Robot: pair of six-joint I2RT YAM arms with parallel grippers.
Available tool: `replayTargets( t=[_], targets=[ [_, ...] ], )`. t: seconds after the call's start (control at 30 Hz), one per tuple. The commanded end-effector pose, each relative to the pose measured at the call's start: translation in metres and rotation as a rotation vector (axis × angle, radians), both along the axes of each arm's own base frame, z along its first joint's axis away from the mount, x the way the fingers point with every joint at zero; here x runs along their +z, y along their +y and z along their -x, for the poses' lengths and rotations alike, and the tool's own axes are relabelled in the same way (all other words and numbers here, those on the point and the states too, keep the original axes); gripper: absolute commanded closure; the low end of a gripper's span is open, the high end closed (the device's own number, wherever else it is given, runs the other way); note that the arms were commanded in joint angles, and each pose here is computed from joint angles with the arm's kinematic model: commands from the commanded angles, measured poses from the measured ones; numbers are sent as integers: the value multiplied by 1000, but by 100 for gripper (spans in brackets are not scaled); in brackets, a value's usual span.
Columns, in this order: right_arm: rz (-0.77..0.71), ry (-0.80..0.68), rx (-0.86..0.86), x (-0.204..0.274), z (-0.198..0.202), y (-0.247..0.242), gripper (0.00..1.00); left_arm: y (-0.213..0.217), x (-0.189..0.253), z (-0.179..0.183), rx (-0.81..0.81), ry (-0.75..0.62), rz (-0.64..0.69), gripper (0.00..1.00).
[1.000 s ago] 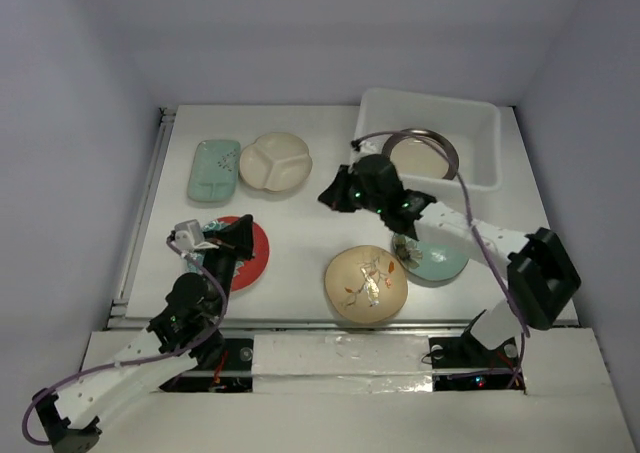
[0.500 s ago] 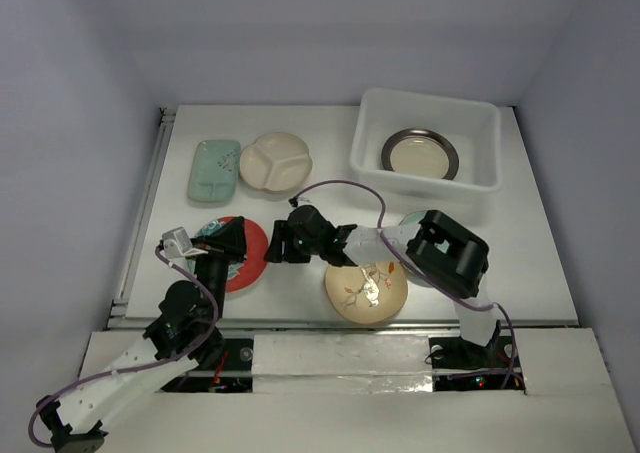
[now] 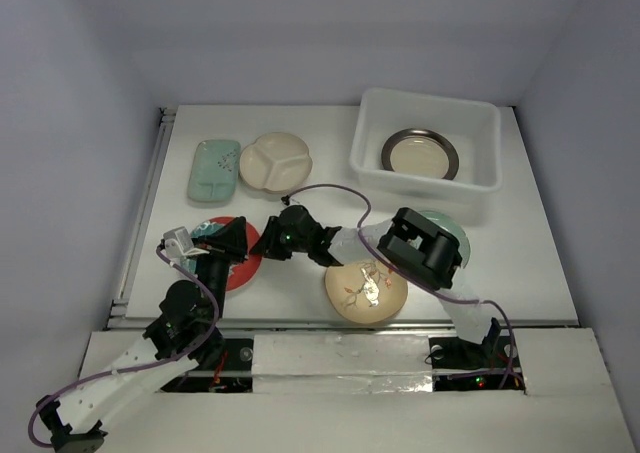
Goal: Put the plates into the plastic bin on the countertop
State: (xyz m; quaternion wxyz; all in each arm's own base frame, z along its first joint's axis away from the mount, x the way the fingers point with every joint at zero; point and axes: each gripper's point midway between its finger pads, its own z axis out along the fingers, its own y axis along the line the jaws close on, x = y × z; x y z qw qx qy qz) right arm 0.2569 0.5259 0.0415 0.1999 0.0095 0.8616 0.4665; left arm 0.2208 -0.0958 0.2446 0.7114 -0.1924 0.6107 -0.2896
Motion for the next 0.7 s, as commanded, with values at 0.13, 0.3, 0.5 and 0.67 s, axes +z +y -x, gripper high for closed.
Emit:
replayTargets(
  t=[0.13,0.3,0.5,0.67],
  targets=[
    [-117,10,-2,18,7,8,93,0,16,4,-19,-44,39,87],
    [-135,-100,-42,66,3,-12,100,-1,18,6,-34,-55,47,87],
    [-111,-237,-137,120,4,-64,100,-11,35,16,-121,-137,54,78],
    [-102,-342,-288,183,-22,-135,100,-13,42,20,-150,-170,60,73]
  ],
)
